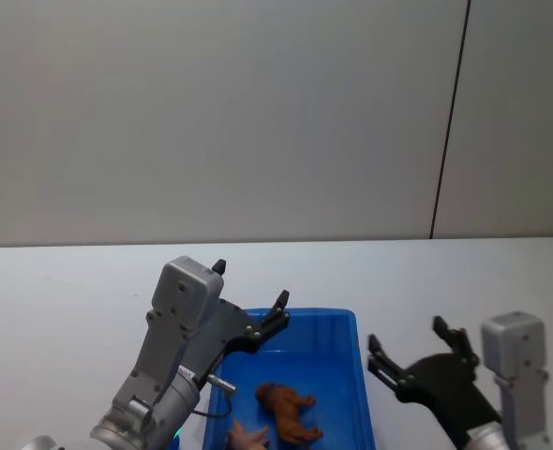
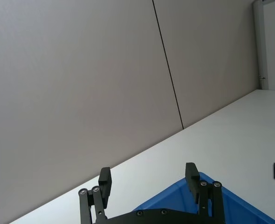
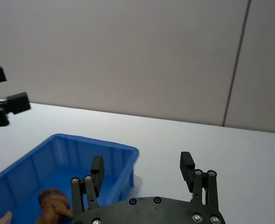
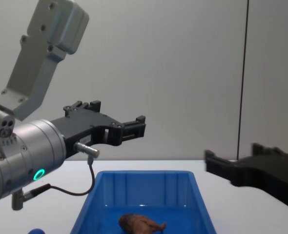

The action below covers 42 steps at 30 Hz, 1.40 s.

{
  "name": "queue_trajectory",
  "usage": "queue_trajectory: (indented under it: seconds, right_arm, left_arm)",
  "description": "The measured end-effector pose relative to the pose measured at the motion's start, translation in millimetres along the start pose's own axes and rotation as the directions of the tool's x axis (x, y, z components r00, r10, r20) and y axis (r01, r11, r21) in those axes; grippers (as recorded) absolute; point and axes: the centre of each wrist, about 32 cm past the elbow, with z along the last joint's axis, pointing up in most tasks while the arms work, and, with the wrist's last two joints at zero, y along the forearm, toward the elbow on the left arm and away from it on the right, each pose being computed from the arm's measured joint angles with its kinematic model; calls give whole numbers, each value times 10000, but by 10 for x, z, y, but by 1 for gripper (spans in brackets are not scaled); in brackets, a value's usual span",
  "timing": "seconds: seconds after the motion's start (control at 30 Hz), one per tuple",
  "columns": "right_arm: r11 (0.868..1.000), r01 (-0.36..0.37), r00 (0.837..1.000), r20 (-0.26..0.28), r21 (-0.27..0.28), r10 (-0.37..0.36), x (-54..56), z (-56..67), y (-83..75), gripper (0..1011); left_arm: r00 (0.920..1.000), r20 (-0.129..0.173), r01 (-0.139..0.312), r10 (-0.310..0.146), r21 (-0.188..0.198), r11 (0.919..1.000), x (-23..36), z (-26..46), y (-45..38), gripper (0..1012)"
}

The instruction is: Pick up the two dolls from the table and place them into the box.

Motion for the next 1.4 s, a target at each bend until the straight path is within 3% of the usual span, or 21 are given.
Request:
queue_trajectory:
  seconds: [0.4, 0.9, 1.4]
  right_arm:
    - [9959, 906, 9958, 90, -58, -906, 68, -59, -233, 1001]
    - [9918, 1275, 9918, 135, -73, -1274, 94, -76, -326, 1001]
    - [9903, 1389, 9902, 150, -84, -1387, 102, -82, -357, 1001]
  left_arm:
    - [10000, 0, 0, 0, 0, 10000, 0, 0, 0, 1001]
    - [10000, -14, -68, 68, 136, 9999, 7, 2, 24, 1001]
    - [9966, -360, -705, 744, 980, 9927, 71, -46, 213, 1001]
